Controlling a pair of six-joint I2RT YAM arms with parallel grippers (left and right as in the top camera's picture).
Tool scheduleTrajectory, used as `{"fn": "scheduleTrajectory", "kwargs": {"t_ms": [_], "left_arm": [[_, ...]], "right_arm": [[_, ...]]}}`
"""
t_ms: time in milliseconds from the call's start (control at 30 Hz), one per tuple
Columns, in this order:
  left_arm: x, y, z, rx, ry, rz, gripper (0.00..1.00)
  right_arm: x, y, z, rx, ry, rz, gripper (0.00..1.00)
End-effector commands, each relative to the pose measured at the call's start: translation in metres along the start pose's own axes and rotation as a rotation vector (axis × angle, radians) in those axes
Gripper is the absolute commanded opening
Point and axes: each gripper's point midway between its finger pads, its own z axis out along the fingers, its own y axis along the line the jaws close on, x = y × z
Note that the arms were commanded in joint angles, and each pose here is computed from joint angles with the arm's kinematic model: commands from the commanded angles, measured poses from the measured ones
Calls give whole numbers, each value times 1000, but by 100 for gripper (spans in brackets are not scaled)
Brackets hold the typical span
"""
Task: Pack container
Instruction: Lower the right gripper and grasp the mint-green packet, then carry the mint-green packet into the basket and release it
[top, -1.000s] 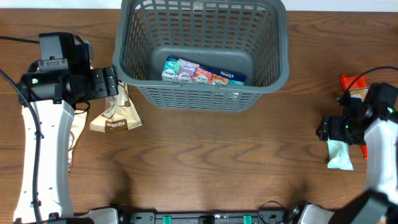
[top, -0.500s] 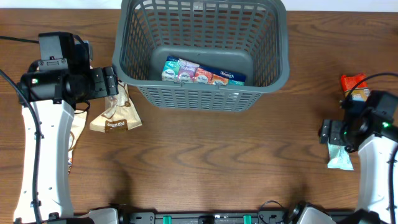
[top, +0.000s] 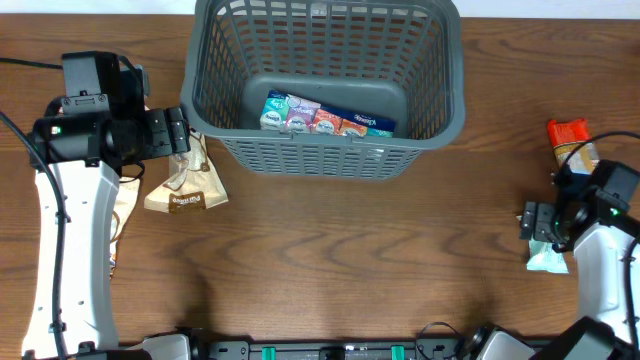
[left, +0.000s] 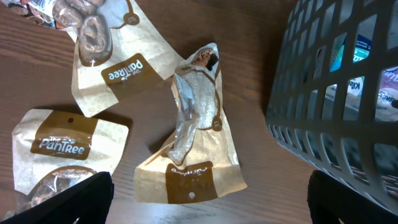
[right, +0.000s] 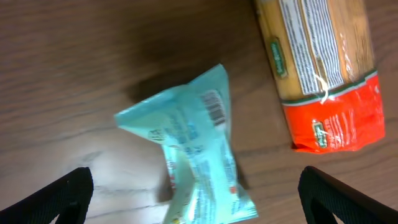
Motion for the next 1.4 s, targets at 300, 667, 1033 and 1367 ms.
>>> {"fn": "scheduleTrajectory", "kwargs": {"t_ms": [300,667,1033,1367], "left_arm": [[2,-1,3,9,9,4,91],[2,-1,3,9,9,4,91],[3,-1,3,9,13,4,91],[3,-1,3,9,14,4,92]], "right_arm": [[15,10,47,-82,112,1,90],[18,21,66,-139,136,15,64],[3,20,66,-135,89,105,5],[-100,23,-10,-155,-122,113,1]]}}
